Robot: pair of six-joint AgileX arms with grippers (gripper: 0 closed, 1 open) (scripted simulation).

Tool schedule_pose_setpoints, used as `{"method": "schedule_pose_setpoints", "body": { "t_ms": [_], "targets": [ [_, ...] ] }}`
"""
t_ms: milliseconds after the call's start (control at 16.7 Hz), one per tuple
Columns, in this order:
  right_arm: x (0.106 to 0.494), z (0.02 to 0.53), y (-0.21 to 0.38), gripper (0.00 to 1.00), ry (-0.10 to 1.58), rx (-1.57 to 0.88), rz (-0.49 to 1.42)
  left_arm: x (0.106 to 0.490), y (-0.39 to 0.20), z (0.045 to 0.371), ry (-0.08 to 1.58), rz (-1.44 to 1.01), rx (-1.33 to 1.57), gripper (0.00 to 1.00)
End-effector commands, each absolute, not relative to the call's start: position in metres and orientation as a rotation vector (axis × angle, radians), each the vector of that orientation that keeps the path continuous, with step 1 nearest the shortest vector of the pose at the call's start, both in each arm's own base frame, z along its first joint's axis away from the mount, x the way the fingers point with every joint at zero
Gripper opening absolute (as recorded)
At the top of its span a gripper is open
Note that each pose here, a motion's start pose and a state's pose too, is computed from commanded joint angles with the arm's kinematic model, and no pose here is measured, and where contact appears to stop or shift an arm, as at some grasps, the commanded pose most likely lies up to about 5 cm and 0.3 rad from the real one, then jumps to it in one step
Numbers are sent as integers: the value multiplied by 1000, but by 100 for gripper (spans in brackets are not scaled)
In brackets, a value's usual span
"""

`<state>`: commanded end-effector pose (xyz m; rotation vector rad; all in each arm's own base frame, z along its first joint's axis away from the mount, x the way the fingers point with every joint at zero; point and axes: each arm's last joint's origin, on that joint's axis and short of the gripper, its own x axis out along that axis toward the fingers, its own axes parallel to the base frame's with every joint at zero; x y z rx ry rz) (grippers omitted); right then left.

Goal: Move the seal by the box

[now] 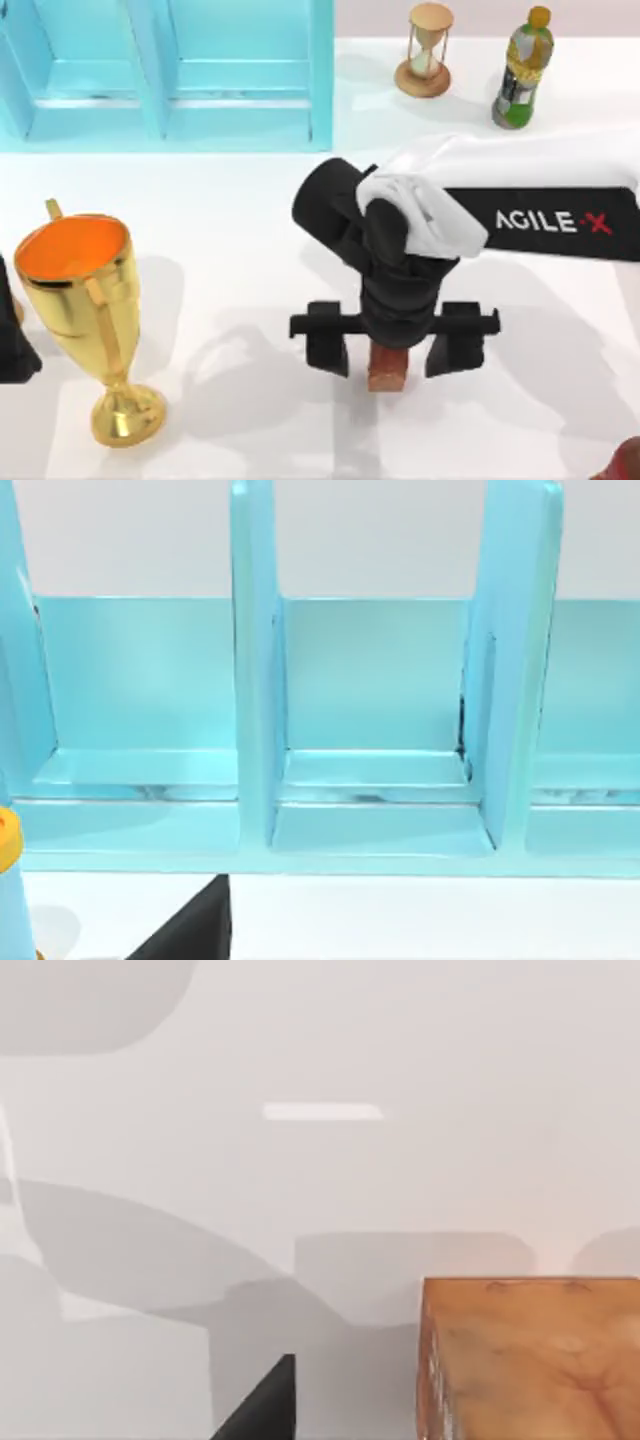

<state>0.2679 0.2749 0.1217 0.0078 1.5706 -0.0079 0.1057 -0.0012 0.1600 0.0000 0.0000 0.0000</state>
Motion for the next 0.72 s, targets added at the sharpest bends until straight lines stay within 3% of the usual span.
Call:
{"method": "schedule_pose_setpoints", "body": {
  "t_ms": [480, 720],
  "targets": [
    [268, 122, 275, 2, 1571, 8, -8, 106, -1, 160, 0, 0, 0, 100],
    [268, 122, 275, 0, 1571, 8, -8, 106, -1, 160, 0, 0, 0, 100]
  ]
}}
